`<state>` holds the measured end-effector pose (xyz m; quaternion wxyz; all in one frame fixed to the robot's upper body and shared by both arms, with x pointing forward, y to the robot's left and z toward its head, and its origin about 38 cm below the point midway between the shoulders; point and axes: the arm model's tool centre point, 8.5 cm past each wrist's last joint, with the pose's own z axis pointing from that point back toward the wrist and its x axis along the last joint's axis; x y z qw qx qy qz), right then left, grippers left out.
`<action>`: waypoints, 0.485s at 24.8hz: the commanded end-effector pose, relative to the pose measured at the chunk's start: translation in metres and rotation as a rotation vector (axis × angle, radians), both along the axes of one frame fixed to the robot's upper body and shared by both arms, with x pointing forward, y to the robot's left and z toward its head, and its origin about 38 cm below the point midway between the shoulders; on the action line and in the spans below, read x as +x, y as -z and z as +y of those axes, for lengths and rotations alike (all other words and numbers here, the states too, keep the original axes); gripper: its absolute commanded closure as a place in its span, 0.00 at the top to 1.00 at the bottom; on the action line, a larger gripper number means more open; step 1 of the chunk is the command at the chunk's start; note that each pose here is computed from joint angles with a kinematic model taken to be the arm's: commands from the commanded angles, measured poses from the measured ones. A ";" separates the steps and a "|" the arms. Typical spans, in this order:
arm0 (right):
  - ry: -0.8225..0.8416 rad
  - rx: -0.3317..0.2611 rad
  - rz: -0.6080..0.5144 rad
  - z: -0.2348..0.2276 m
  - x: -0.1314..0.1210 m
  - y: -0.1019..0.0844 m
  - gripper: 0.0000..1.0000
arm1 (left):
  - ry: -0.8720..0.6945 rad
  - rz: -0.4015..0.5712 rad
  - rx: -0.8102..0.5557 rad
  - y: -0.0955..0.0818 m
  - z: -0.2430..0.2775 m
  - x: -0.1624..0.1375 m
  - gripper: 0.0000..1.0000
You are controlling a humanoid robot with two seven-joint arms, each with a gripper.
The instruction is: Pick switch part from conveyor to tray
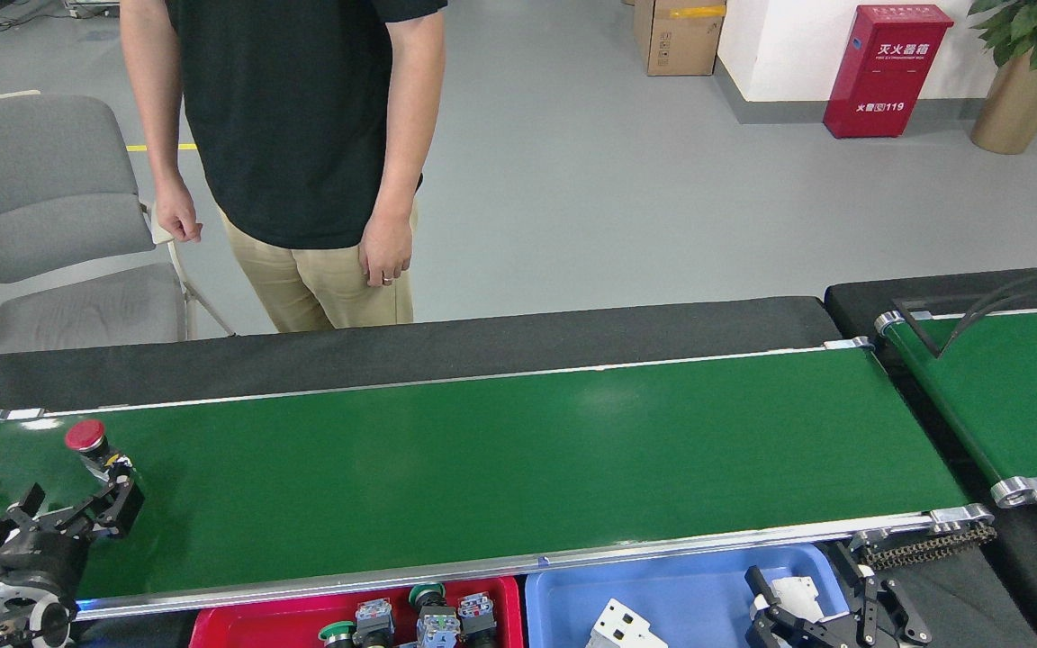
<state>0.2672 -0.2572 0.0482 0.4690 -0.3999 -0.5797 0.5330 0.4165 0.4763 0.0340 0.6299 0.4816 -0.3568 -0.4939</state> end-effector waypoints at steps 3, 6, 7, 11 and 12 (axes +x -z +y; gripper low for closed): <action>-0.037 0.001 -0.024 0.009 0.005 -0.008 1.00 | -0.066 0.015 -0.001 -0.009 0.028 0.012 0.93; -0.051 0.007 -0.020 0.014 0.004 -0.006 1.00 | -0.080 -0.032 0.032 -0.010 0.038 0.017 0.54; -0.049 0.009 -0.018 0.015 0.004 -0.006 1.00 | -0.071 -0.039 0.039 -0.009 0.037 0.017 0.42; -0.047 0.015 -0.020 0.016 0.004 -0.006 1.00 | -0.047 -0.040 0.038 -0.001 0.027 0.016 0.23; -0.048 0.014 -0.019 0.016 0.004 -0.006 1.00 | -0.041 -0.041 0.032 0.001 0.023 0.017 0.20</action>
